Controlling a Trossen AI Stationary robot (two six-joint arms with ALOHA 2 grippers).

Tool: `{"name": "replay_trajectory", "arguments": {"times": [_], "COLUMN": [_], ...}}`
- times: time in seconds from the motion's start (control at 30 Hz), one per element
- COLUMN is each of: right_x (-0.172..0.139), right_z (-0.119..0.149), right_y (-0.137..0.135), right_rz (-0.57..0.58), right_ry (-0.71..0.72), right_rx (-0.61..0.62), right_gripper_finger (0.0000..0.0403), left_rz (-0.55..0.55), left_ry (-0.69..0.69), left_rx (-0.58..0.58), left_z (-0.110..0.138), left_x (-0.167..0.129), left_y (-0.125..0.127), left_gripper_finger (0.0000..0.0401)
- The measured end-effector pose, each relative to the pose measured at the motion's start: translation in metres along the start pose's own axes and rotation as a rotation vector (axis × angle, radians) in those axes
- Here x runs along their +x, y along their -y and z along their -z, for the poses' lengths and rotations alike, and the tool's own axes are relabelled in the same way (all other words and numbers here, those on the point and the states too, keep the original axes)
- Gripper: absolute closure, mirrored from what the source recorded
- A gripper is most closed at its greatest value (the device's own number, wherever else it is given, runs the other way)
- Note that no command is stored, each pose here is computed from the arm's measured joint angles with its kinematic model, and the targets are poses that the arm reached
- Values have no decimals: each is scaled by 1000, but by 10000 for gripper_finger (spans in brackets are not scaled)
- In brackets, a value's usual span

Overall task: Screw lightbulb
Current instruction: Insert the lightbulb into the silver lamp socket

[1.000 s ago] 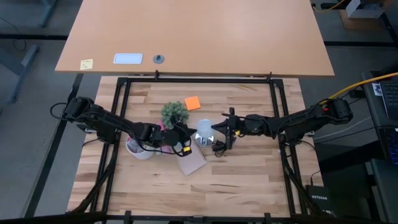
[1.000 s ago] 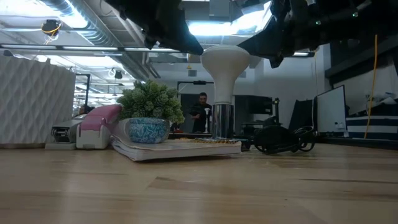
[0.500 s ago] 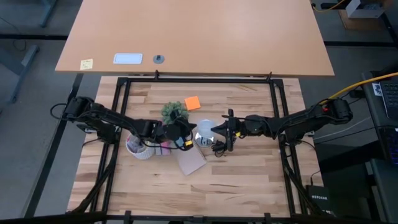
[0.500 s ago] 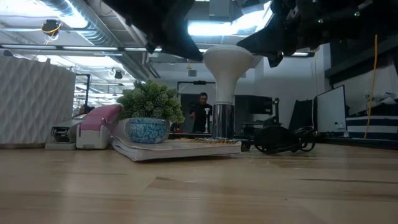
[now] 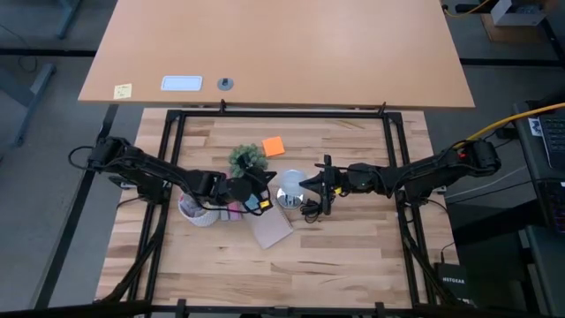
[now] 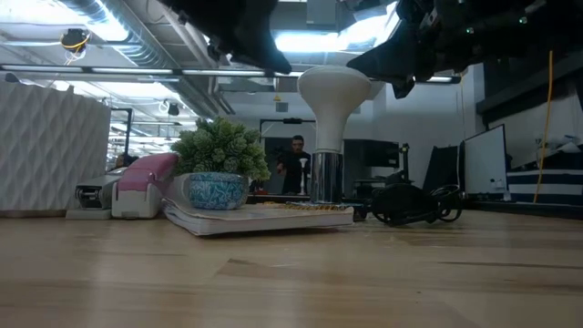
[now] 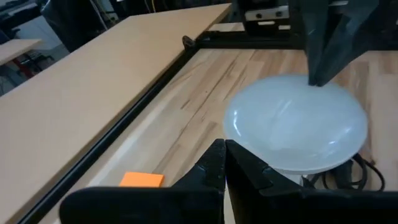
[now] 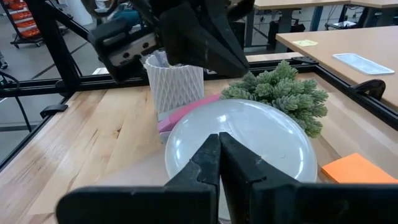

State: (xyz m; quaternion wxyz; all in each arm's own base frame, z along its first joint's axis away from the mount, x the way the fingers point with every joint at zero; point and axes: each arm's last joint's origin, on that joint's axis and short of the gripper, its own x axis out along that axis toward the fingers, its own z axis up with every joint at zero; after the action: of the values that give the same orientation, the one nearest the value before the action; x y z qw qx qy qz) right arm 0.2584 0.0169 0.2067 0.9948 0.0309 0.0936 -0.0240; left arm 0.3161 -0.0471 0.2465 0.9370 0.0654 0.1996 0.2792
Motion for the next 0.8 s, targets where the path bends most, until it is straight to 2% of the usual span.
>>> {"name": "replay_trajectory", "arguments": {"times": [0.17,0.4,0.8], "right_x": [0,0,0], "right_z": [0,0,0], "right_y": [0,0,0], "right_rz": [0,1,1], "right_ry": [0,0,-1], "right_rx": [0,0,-7], "right_gripper_finger": [391,391,391], "left_rz": [17,28,28], "left_ry": [6,6,6], "left_rx": [-3,-66,-47], "left_z": [0,0,0], "left_x": [-4,-7,-7], "left_y": [4,6,6], "left_gripper_finger": [400,400,400]}}
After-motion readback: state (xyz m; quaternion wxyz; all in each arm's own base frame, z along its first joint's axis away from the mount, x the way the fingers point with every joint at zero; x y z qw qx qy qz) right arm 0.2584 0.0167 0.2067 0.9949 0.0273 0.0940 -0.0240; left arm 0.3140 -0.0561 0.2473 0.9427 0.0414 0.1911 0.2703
